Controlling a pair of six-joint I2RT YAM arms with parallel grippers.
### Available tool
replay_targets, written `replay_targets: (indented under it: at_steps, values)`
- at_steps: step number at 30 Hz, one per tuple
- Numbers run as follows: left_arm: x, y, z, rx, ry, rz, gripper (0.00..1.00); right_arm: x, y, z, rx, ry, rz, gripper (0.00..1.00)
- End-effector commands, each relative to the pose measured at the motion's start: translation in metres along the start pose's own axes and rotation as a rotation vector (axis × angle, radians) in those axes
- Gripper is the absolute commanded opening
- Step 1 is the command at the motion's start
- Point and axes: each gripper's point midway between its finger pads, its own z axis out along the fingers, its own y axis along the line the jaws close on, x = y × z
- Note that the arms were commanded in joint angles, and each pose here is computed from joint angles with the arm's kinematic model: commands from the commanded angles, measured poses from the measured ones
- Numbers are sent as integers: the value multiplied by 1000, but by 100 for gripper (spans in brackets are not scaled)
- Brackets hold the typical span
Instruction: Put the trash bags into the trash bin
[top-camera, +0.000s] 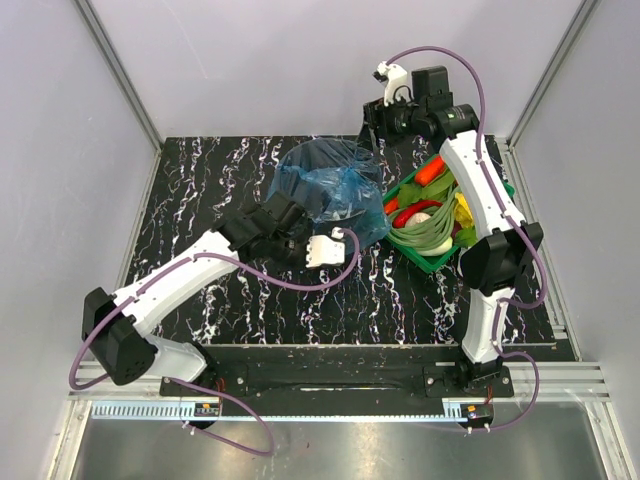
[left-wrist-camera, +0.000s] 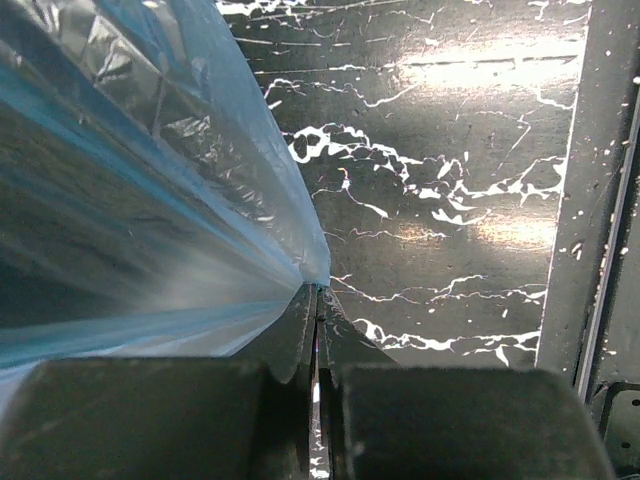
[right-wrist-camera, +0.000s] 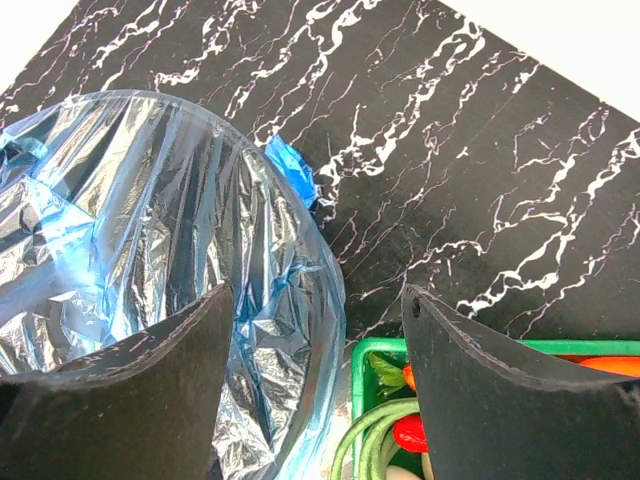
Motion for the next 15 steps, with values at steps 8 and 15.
replay_targets:
  at_steps: [8,15]
  values:
    - [0,13,26,-40,-16,-6,0,8,21,1,-109,9,-30,73]
    - [3,11,42,-7,-17,-8,0,24,18,10,-107,43,-23,72]
